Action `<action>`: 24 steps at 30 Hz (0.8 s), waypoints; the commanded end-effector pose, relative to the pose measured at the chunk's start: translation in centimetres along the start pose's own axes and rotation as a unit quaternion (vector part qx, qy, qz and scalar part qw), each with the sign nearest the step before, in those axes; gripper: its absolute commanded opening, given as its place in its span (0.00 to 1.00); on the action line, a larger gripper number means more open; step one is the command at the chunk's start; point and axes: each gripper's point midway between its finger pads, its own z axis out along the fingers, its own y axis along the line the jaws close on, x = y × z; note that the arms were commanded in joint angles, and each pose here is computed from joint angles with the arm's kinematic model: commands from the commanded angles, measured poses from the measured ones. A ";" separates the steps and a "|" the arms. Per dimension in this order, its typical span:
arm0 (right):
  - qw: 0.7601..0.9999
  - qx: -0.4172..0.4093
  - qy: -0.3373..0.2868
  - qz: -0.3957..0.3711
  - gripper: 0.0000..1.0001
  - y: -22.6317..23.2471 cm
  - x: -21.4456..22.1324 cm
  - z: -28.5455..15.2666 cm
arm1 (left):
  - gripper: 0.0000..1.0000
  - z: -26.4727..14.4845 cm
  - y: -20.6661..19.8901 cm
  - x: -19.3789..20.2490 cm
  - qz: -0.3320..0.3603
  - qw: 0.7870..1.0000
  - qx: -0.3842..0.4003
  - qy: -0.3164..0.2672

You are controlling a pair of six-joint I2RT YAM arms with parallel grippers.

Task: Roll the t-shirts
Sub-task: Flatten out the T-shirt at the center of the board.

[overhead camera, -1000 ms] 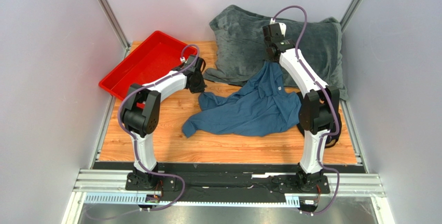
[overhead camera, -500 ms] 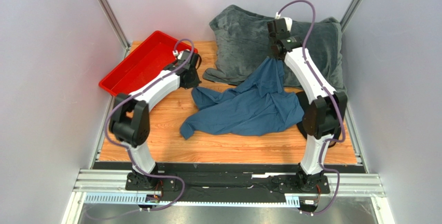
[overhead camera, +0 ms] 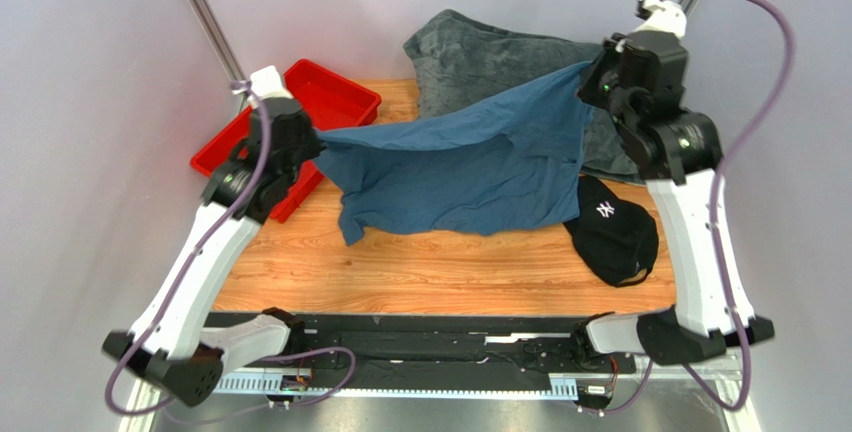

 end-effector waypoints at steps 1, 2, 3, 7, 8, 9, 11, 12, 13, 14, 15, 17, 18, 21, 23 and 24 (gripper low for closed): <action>0.998 -0.050 -0.030 0.037 0.00 0.1 -2.3 -5.7 | 0.00 -6.6 2.5 -4.5 -0.004 0.998 0.009 -0.068; 0.997 -0.061 -0.034 0.041 0.00 0.2 -2.6 -6.7 | 0.00 -7.7 2.7 -5.1 -0.010 0.997 0.018 -0.077; 0.996 -0.066 -0.038 0.044 0.00 0.1 -2.9 -7.5 | 0.00 -9.8 3.1 -6.1 -0.021 0.995 0.034 -0.096; 0.989 -0.118 -0.060 0.069 0.00 0.6 -4.3 -12.1 | 0.00 -14.8 3.6 -8.6 -0.041 0.985 0.087 -0.143; 0.986 -0.136 -0.062 0.073 0.00 1.0 -4.5 -12.9 | 0.00 -16.5 4.1 -9.2 -0.050 0.980 0.101 -0.161; 0.985 -0.144 -0.065 0.075 0.00 1.1 -4.7 -13.5 | 0.00 -17.8 4.0 -9.8 -0.055 0.976 0.119 -0.173; 0.980 -0.168 -0.071 0.084 0.00 1.3 -5.1 -15.3 | 0.00 -20.1 4.7 -10.6 -0.065 0.968 0.138 -0.197; 0.978 -0.175 -0.074 0.087 0.00 1.4 -5.2 -15.8 | 0.00 -21.2 4.9 -10.9 -0.069 0.965 0.149 -0.206; 0.976 -0.184 -0.076 0.090 0.00 1.5 -5.3 -16.3 | 0.00 -21.8 5.2 -11.0 -0.069 0.963 0.153 -0.212; 0.974 -0.189 -0.081 0.094 0.00 1.4 -5.4 -17.1 | 0.00 -22.8 5.6 -11.1 -0.075 0.959 0.159 -0.222; 0.973 -0.192 -0.082 0.096 0.00 1.3 -5.4 -17.5 | 0.00 -23.2 5.8 -11.0 -0.075 0.958 0.164 -0.224; 0.972 -0.194 -0.083 0.101 0.00 1.2 -5.3 -18.0 | 0.00 -23.7 6.0 -10.8 -0.075 0.956 0.169 -0.226; 0.971 -0.197 -0.085 0.103 0.00 1.1 -5.3 -18.4 | 0.00 -23.5 6.0 -10.4 -0.074 0.958 0.170 -0.220; 0.967 -0.213 -0.084 0.110 0.00 1.1 -5.0 -19.6 | 0.00 -23.9 5.7 -9.9 -0.080 0.955 0.188 -0.215; 0.965 -0.220 -0.087 0.112 0.00 1.0 -5.0 -20.4 | 0.00 -24.7 6.1 -9.8 -0.087 0.952 0.195 -0.222; 0.964 -0.221 -0.092 0.113 0.00 0.7 -5.1 -21.2 | 0.00 -24.9 6.4 -9.8 -0.090 0.951 0.192 -0.225</action>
